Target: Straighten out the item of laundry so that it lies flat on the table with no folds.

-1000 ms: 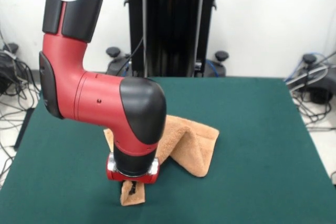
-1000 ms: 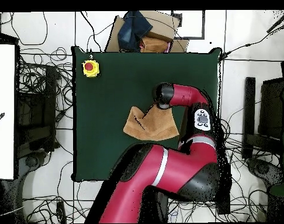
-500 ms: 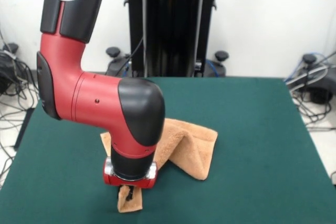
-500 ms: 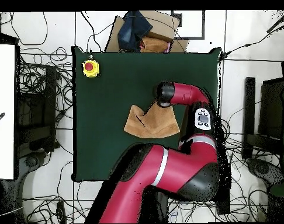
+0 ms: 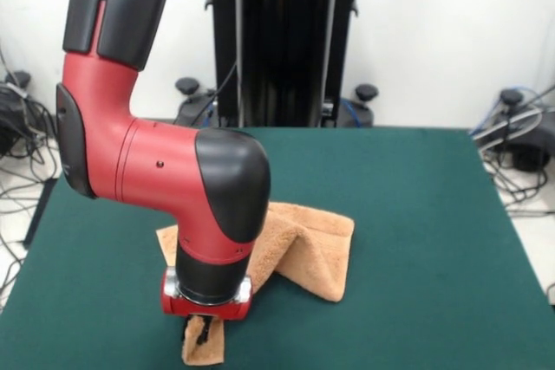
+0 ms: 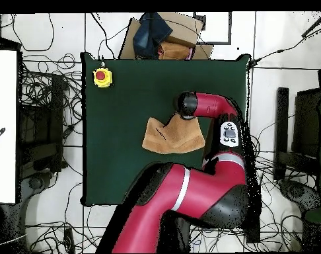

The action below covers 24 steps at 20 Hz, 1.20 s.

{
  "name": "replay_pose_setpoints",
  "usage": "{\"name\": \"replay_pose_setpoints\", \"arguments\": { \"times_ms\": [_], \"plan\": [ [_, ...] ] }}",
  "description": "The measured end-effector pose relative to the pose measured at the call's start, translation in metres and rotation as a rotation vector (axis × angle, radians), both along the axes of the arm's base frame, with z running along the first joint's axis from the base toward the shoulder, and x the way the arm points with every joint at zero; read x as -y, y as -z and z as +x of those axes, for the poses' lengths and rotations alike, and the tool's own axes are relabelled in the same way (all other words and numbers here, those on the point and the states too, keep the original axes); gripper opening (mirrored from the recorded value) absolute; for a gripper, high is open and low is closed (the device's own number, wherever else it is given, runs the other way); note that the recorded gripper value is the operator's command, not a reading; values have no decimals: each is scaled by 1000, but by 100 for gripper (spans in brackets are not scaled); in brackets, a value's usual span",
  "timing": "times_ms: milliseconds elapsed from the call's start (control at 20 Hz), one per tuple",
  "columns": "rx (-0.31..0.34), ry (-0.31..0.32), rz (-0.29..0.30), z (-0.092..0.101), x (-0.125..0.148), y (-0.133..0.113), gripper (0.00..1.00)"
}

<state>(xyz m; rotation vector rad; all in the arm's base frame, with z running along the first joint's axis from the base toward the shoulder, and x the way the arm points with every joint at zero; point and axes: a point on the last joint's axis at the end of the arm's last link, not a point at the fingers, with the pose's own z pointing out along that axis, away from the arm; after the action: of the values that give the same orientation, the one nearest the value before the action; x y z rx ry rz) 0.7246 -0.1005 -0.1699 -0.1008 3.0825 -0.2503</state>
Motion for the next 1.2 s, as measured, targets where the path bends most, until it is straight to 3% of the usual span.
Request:
{"name": "replay_pose_setpoints", "arguments": {
  "times_ms": [1200],
  "plan": [
    [23,-25,-16,0,5,2,0]
  ]
}}
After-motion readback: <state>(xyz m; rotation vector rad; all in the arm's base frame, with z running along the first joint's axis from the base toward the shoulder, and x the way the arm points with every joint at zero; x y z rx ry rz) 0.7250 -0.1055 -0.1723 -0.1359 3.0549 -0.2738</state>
